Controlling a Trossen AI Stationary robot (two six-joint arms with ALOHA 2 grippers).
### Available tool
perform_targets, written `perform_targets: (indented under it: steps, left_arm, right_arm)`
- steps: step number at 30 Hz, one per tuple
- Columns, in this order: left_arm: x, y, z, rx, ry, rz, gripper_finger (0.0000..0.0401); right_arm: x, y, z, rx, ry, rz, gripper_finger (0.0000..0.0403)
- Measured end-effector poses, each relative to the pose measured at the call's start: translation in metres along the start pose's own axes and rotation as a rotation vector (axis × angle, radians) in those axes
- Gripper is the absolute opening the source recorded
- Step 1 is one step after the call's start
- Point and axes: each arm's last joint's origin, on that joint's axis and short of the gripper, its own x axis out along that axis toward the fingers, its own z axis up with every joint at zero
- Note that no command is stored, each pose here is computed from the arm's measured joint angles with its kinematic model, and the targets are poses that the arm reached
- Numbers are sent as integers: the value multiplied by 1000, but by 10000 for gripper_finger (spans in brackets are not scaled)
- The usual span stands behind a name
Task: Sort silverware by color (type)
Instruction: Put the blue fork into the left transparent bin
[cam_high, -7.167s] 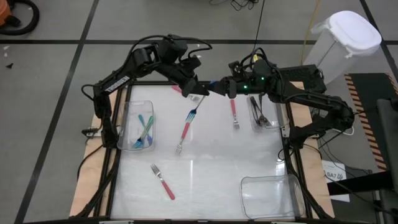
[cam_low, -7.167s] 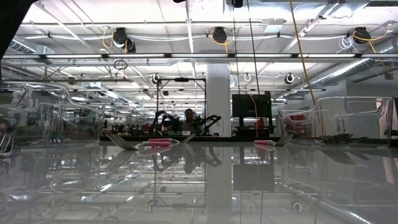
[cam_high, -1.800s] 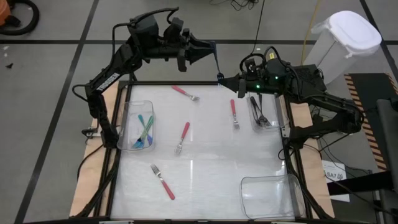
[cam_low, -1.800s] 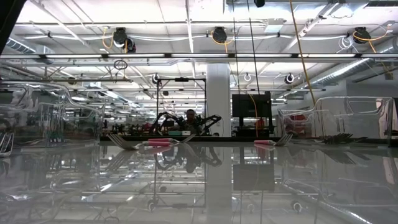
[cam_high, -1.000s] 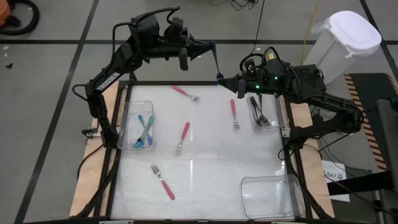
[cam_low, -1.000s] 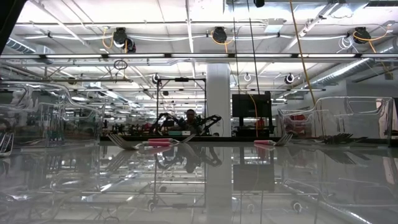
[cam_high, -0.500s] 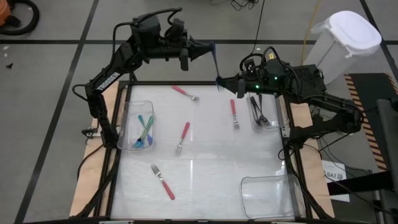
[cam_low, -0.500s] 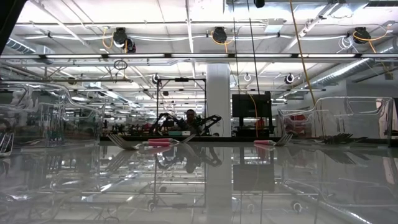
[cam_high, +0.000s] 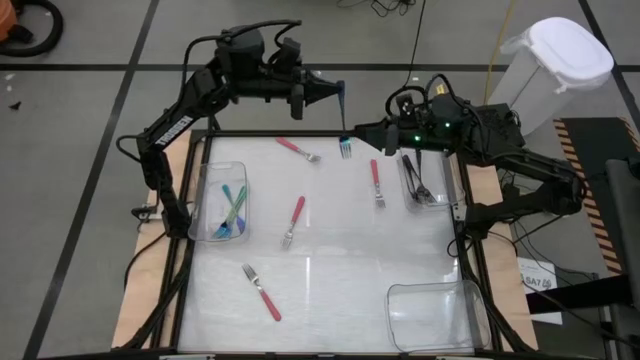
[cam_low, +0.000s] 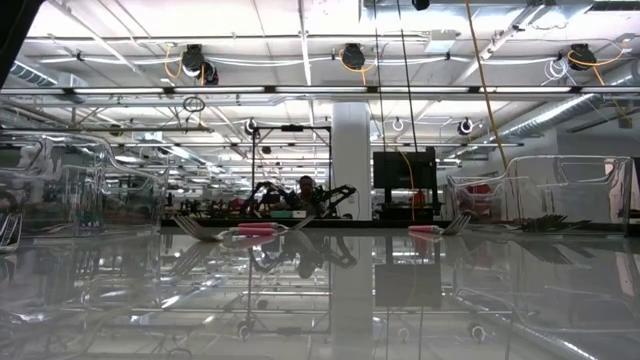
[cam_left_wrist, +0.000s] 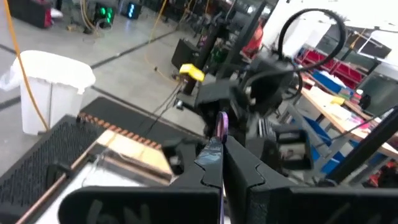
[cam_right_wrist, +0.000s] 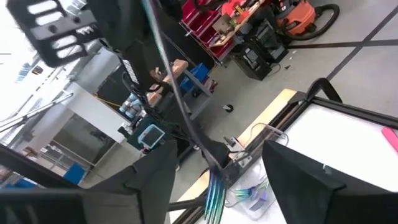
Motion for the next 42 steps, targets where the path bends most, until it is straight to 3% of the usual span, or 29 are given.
perform_targets:
  steps: [9, 15, 23, 32, 42]
  left_arm:
    - [-2, 4, -4, -36, 77, -55, 0]
    - [-14, 6, -9, -39, 148, -11, 0]
    - [-52, 3, -18, 4, 307, 86, 0]
    - [-87, 1, -27, -12, 440, 205, 0]
    - [-117, -12, -37, -14, 560, 259, 0]
  right_arm:
    - [-12, 2, 4, -16, -13, -3, 242]
    - [-25, 0, 4, -20, 9, -43, 242]
    - [-40, 4, 5, -73, 5, -40, 242]
    - [-42, 4, 4, -93, 12, -49, 242]
    - [-41, 4, 2, -64, 36, -53, 242]
